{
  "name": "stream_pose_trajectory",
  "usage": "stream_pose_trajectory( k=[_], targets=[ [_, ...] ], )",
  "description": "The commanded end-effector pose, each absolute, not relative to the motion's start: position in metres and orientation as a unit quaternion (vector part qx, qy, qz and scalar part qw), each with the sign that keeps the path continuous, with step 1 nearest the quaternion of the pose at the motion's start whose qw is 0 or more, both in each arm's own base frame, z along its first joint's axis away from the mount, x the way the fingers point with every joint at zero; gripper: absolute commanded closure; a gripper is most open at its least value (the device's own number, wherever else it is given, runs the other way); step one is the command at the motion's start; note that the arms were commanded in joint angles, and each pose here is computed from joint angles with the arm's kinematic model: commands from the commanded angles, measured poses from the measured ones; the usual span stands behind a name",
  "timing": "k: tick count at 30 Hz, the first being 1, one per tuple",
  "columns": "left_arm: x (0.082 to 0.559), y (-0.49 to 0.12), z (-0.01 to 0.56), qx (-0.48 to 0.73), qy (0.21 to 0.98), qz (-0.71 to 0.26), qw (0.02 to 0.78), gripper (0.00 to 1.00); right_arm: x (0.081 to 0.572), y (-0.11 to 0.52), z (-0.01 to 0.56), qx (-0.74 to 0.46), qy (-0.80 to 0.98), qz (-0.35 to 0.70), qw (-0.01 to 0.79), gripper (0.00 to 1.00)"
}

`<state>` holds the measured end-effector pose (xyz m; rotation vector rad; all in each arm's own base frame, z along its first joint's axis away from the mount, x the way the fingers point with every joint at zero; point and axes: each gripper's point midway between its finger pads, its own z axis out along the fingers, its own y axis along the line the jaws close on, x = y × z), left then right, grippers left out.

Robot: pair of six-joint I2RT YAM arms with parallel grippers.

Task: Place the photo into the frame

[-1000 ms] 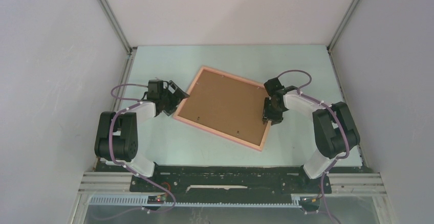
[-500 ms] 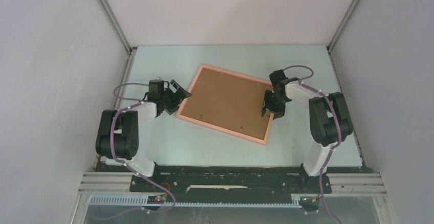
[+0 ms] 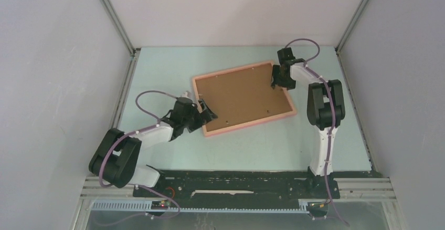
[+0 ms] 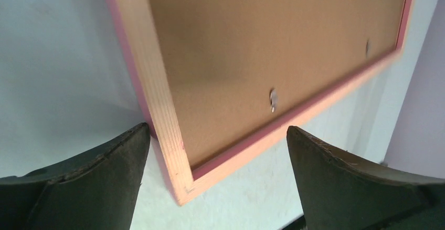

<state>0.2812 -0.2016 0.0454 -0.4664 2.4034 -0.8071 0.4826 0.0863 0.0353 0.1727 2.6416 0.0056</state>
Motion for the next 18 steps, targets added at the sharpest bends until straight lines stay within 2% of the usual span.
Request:
stream_pose_trajectory(
  k=[1,6,10,14,18],
  targets=[
    [0.208,-0.255,0.046,-0.135,0.902,-0.371,0.172,0.01,0.479,0.183,0.069,-0.019,0.963,0.129,0.235,0.23],
    [0.201,-0.264,0.074,-0.084,0.899,-0.377,0.208,0.02,0.480,0.176,0.099,-0.010,0.963,0.092,0.253,0.17],
    [0.225,-0.236,0.105,-0.055,0.904,-0.301,0.297,0.00,0.467,0.148,0.126,0.041,0.958,0.077,0.274,0.13],
    [0.248,-0.227,0.138,-0.059,0.890,-0.298,0.339,0.00,0.457,0.137,0.148,0.049,0.950,0.115,0.287,0.11],
    [0.278,-0.214,0.166,-0.079,0.876,-0.294,0.374,0.00,0.441,0.118,0.148,0.080,0.956,0.103,0.262,0.11]
  ],
)
